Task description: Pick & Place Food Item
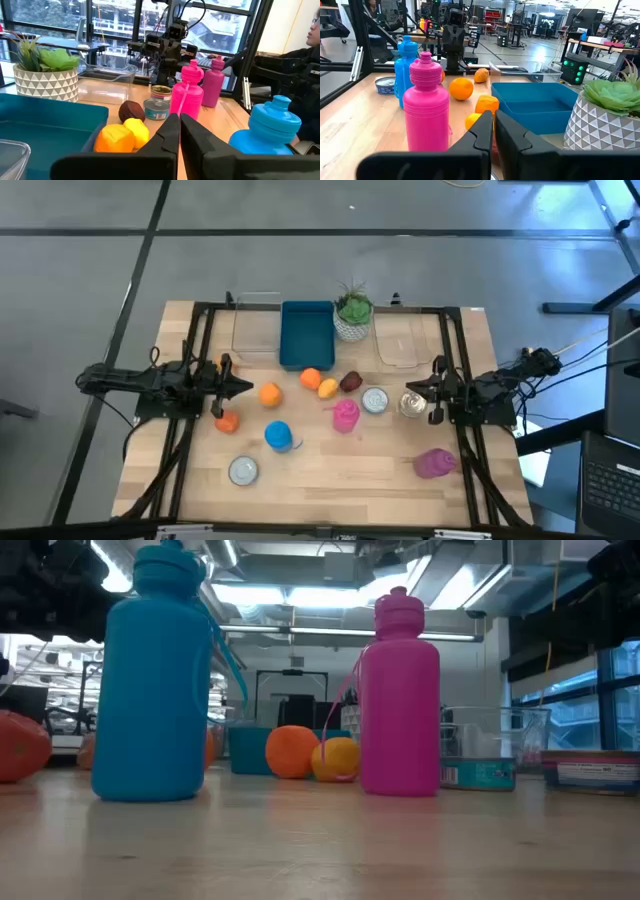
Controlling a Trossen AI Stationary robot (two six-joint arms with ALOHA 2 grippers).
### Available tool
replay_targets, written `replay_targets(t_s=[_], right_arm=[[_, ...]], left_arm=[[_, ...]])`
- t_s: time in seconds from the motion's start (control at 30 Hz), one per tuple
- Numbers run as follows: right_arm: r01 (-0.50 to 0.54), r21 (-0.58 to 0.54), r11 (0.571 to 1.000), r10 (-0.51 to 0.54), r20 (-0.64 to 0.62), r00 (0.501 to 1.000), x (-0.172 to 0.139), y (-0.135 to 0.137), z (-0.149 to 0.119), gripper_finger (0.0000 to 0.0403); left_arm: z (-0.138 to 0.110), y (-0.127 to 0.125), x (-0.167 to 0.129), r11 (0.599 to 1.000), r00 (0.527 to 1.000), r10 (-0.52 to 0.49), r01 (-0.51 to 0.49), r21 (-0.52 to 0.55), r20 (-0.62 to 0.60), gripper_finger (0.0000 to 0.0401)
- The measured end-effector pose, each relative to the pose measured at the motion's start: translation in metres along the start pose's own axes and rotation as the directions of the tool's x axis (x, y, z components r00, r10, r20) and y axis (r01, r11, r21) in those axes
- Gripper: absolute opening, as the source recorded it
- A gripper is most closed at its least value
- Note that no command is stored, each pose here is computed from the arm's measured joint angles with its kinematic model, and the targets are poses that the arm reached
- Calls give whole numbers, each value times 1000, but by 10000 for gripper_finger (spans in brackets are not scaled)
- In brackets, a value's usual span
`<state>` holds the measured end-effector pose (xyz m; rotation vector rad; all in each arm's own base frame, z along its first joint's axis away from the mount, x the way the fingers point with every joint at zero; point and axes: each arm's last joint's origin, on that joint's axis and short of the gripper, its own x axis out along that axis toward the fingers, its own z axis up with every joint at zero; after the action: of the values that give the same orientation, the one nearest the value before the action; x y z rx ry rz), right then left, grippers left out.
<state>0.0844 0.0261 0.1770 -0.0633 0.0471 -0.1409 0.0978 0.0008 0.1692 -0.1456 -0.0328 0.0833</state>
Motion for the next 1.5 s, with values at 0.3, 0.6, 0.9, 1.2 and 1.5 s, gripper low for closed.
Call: replay_targets(t_s=[0.3,0.6,0.9,1.2,1.5], right_arm=[[0,0,1000,0,0,1000,0,0,0,20],[0,0,1000,0,0,1000,0,0,0,20],[0,0,1000,0,0,1000,0,0,0,20],[0,0,1000,0,0,1000,0,0,0,20],[0,0,1000,0,0,1000,0,0,0,20]], left_arm=[[0,0,0,1000,1000,0,0,0,0,10],[0,0,0,1000,1000,0,0,0,0,11],[0,0,0,1000,1000,0,0,0,0,9],[0,0,0,1000,1000,0,0,0,0,13],[0,0,0,1000,1000,0,0,0,0,8]])
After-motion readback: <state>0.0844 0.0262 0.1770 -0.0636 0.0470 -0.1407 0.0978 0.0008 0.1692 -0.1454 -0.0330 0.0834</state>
